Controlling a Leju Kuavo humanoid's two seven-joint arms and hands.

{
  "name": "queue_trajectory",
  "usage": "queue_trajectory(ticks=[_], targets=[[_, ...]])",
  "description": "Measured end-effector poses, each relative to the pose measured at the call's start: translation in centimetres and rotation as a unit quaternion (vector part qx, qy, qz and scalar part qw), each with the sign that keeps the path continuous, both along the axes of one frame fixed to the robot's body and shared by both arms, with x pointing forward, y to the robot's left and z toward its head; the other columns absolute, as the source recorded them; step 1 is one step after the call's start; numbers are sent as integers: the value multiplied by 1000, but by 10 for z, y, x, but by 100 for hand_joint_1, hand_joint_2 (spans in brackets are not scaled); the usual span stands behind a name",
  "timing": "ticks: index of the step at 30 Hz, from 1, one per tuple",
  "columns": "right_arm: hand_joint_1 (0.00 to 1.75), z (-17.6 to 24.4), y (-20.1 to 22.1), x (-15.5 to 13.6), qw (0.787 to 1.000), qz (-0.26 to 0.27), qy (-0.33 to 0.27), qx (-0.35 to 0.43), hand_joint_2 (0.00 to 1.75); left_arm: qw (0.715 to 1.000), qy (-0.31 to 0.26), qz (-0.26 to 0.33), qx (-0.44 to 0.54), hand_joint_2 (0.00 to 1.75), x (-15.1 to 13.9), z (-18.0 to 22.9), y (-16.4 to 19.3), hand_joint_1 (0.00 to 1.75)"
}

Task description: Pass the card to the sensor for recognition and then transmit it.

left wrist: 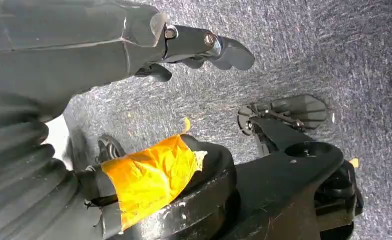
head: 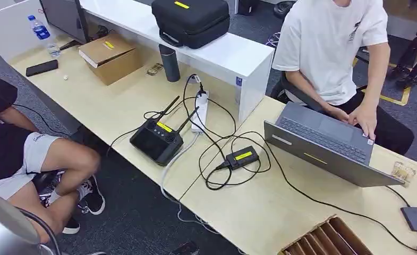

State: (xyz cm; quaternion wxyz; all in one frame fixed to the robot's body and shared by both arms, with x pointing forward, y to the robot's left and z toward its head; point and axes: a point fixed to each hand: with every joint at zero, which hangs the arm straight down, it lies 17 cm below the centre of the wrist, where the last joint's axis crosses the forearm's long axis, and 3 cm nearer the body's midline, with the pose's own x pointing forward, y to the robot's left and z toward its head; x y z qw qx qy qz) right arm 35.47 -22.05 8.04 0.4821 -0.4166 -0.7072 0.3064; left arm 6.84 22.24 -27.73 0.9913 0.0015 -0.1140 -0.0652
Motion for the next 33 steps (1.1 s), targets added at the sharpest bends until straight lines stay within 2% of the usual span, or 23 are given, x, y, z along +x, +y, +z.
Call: queue_trajectory(ticks=[4,5,33], targets=[[0,-1,-1,-1,1000,-1,2,1,175,1000,0,1,0,175,0,0,0,0],[175,-1,-1,-1,1000,-1,2,2,175,1000,0,1,0,175,0,0,0,0],[175,-9,-10,-5,999,-5,20,25,175,1000,0,3,-1,175,0,0,0,0]])
